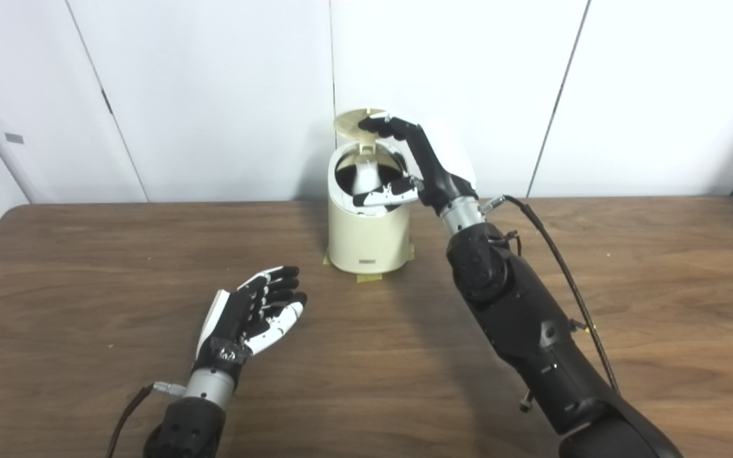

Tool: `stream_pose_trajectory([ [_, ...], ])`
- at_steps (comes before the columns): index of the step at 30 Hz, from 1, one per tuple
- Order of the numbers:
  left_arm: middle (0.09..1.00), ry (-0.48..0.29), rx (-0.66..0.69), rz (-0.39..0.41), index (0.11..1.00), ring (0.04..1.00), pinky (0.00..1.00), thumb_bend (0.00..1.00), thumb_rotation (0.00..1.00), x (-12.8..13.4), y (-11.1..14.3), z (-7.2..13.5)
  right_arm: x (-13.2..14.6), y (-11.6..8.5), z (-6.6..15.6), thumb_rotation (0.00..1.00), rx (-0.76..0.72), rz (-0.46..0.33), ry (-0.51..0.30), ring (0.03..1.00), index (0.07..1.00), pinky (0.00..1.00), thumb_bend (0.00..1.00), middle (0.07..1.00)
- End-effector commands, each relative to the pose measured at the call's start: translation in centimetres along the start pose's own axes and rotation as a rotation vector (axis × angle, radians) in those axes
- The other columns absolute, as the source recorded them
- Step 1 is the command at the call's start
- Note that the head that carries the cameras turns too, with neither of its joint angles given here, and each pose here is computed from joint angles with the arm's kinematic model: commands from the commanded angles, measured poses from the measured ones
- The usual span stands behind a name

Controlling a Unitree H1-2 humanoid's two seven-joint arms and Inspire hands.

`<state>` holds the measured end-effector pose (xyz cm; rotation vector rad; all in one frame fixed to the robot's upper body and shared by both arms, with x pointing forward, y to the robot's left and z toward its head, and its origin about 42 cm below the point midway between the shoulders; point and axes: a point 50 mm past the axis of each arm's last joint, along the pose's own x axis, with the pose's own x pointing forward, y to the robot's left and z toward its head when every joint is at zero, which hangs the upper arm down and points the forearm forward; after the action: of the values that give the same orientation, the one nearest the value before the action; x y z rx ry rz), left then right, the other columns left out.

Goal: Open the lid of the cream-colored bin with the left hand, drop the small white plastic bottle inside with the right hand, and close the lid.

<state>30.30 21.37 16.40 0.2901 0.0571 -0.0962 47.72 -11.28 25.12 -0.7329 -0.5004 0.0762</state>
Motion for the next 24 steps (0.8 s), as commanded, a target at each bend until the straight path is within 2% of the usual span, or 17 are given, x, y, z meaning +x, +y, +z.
stream_pose_trajectory([
  [1, 0.798, -0.081, 0.011, 0.016, 0.809, 0.798, 0.76, 0.41, 0.28, 0.2, 0.4, 1.6, 1.5, -1.6, 1.8, 0.11, 0.003, -0.046, -0.054, 0.844, 0.716, 0.72, 0.88, 0.863],
  [6, 0.797, -0.075, -0.001, 0.021, 0.809, 0.798, 0.75, 0.42, 0.27, 0.2, 0.4, 1.5, 1.4, -1.6, 1.7, 0.11, 0.004, -0.055, -0.063, 0.801, 0.696, 0.68, 0.86, 0.815],
  [10, 0.799, -0.08, 0.007, 0.017, 0.807, 0.801, 0.77, 0.42, 0.28, 0.2, 0.4, 1.6, 1.2, -1.6, 1.7, 0.03, 0.056, -0.099, -0.073, 0.655, 0.644, 0.56, 0.79, 0.683],
  [11, 0.799, -0.078, 0.003, 0.016, 0.807, 0.8, 0.77, 0.42, 0.28, 0.2, 0.4, 1.6, 1.2, -1.6, 1.7, 0.01, 0.086, -0.113, -0.071, 0.585, 0.553, 0.5, 0.64, 0.573],
  [12, 0.799, -0.076, -0.001, 0.016, 0.808, 0.802, 0.77, 0.42, 0.28, 0.2, 0.4, 1.6, 1.2, -1.6, 1.7, 0.0, 0.107, -0.122, -0.07, 0.514, 0.529, 0.46, 0.58, 0.541],
  [14, 0.799, -0.075, 0.005, 0.016, 0.809, 0.803, 0.77, 0.42, 0.28, 0.2, 0.4, 1.6, 1.1, -1.7, 1.7, 0.0, 0.129, -0.153, -0.081, 0.453, 0.505, 0.41, 0.52, 0.501],
  [24, 0.797, -0.07, -0.005, 0.019, 0.809, 0.799, 0.76, 0.42, 0.28, 0.4, 0.4, 1.5, -0.1, -3.5, 1.7, 0.0, 0.129, -0.205, -0.111, 0.434, 0.492, 0.37, 0.5, 0.488],
])
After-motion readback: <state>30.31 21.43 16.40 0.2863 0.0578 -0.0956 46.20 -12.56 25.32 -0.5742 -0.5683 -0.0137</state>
